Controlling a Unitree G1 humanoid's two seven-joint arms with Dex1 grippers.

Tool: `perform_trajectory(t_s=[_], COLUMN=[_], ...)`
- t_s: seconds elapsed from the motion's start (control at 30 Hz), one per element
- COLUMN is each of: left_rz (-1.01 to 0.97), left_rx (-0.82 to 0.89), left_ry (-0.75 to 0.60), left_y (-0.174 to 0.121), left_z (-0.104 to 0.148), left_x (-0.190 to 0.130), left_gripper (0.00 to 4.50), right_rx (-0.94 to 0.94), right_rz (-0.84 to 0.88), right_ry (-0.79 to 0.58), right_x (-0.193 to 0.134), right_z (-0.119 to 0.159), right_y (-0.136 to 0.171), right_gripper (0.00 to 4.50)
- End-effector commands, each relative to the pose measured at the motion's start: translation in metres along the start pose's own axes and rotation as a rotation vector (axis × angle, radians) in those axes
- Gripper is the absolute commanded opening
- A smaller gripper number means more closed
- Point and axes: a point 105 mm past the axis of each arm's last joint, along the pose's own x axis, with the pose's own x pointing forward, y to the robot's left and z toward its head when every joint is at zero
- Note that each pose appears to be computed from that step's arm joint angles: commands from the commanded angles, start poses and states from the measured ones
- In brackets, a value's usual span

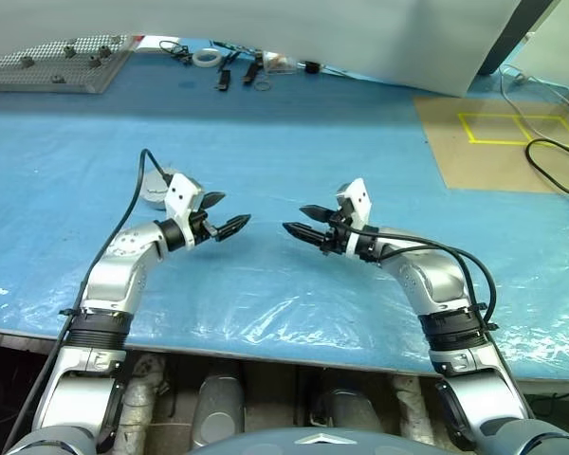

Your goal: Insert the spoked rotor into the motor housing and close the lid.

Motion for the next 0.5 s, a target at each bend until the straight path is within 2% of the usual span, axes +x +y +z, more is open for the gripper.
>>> perform_trajectory(t_s=[0.03,0.5], left_rz=[0.024,0.056], left_rx=[0.044,0.041], left_ry=[-0.034,-0.033], left_y=[0.0052,0.0049], left_z=[0.0155,0.0146], left_x=[-0.0059,-0.0115], left_gripper=[4.48,4.48], right_rx=[-0.031,-0.024], right_rz=[0.034,0.057], right_ry=[-0.035,-0.021], right_x=[0.0051,0.0092], right_z=[0.0102,0.0070], right_y=[0.0058,0.0078], right_gripper=[3.44,3.44])
